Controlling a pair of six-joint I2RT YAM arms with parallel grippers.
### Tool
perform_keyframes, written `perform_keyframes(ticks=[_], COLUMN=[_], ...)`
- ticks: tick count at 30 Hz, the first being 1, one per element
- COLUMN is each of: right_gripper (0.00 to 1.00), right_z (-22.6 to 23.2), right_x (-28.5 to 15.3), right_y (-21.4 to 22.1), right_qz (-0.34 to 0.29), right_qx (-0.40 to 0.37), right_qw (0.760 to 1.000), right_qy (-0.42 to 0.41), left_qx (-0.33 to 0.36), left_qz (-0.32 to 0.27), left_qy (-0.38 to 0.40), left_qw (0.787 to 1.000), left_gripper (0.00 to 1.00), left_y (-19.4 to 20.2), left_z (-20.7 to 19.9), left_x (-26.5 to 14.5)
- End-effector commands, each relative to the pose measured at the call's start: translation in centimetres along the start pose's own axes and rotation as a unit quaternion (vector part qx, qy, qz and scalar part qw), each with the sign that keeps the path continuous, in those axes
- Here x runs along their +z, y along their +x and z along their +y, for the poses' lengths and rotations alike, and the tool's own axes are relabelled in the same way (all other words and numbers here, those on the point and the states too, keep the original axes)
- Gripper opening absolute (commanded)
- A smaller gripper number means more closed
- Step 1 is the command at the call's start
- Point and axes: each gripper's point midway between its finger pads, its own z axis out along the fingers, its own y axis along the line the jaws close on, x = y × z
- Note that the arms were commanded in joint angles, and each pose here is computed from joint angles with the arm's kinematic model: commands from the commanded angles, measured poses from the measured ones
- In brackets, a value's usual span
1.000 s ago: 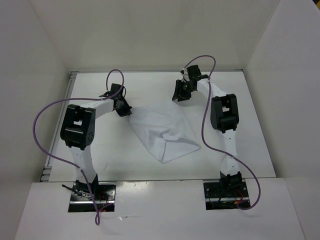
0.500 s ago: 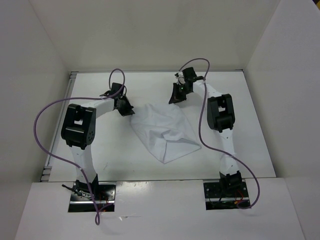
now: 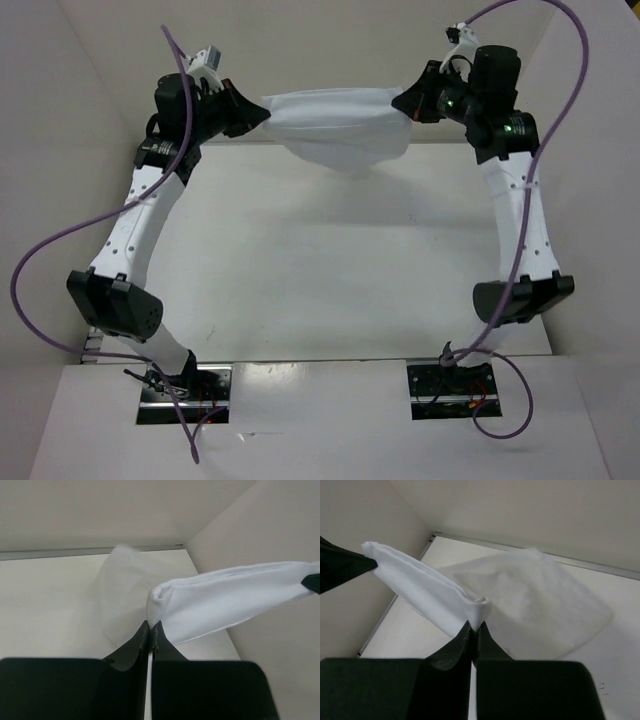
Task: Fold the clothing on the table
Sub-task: Flatten the skirt out
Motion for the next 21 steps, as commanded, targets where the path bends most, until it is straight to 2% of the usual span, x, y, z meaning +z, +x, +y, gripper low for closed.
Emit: perform_keyframes(ticks=[1, 2, 3, 4, 5, 6, 7, 8, 9, 11, 12, 13, 15, 16, 17, 20, 21], right_gripper=[0.00, 0.00, 0.00, 0.00, 0.00, 0.00, 0.00, 0.00, 0.00, 0.00, 0.00, 0.00, 0.00, 0.00, 0.00, 0.00, 0.00], right_z=[-1.4, -1.5, -0.1, 0.9, 0.3, -1.6, -1.9, -0.4, -1.5, -3.3, -1.3, -1.2, -5.3, -5.7, -4.8, -5.5, -4.8], right_x=[0.4, 0.1, -0.4, -0.6, -0.3, -0.3, 0.0, -0.3, -0.1, -0.1, -0.5, -0.4, -0.6, -0.4, -0.2, -1.0, -1.1], right_y=[1.9, 2.0, 2.6, 2.6, 3.1, 2.6, 3.6, 4.2, 4.5, 5.2, 4.8, 5.3, 4.9, 5.3, 5.3, 2.0, 1.5], right_qz=[0.014, 0.018, 0.048, 0.046, 0.038, 0.014, 0.036, 0.056, 0.054, 0.047, 0.045, 0.046, 0.017, 0.032, 0.043, -0.007, -0.012], right_qx=[0.017, 0.020, 0.025, 0.030, 0.025, 0.020, 0.018, 0.027, 0.044, 0.037, 0.026, 0.049, 0.062, 0.057, 0.066, 0.072, 0.058], right_qw=[0.999, 0.998, 0.998, 0.998, 0.999, 0.996, 0.996, 0.998, 0.996, 0.992, 0.998, 0.997, 0.985, 0.988, 0.993, 0.985, 0.987], right_qy=[0.046, 0.055, -0.019, -0.033, -0.001, 0.088, 0.075, 0.015, 0.046, 0.112, 0.045, 0.046, 0.158, 0.139, 0.084, 0.158, 0.148], left_qx=[0.017, 0.003, -0.002, 0.003, 0.015, 0.011, 0.006, -0.001, 0.006, 0.011, 0.012, 0.019, 0.013, 0.015, 0.016, 0.027, 0.047], left_qz=[0.024, 0.045, 0.076, 0.068, 0.059, 0.056, 0.063, 0.083, 0.061, 0.048, 0.059, 0.060, 0.064, 0.071, 0.069, 0.059, 0.040], left_qy=[-0.039, -0.056, 0.017, 0.029, 0.013, -0.024, -0.008, 0.030, 0.033, -0.006, -0.004, -0.003, -0.052, -0.048, -0.034, -0.002, -0.001], left_qw=[0.999, 0.997, 0.997, 0.997, 0.998, 0.998, 0.998, 0.996, 0.998, 0.999, 0.998, 0.998, 0.997, 0.996, 0.997, 0.998, 0.998], left_gripper=[0.00, 0.00, 0.00, 0.00, 0.00, 0.00, 0.00, 0.00, 0.00, 0.00, 0.00, 0.00, 0.00, 0.00, 0.00, 0.00, 0.00], left_y=[2.8, 3.7, 3.7, 3.0, 3.1, 3.5, 3.2, 3.9, 2.9, 3.2, 3.8, 3.8, 4.2, 4.2, 3.4, 1.7, -0.1], left_z=[2.7, 4.5, 1.8, 1.4, 1.8, 3.1, 3.3, 1.9, 1.4, 3.3, 3.5, 3.6, 6.6, 6.6, 6.5, 4.7, 4.0], left_x=[-0.3, -0.2, -0.8, -1.2, -1.2, -0.9, -1.1, -1.4, -1.7, -1.5, -1.2, -1.2, -0.1, 0.3, 0.9, 1.1, 1.1])
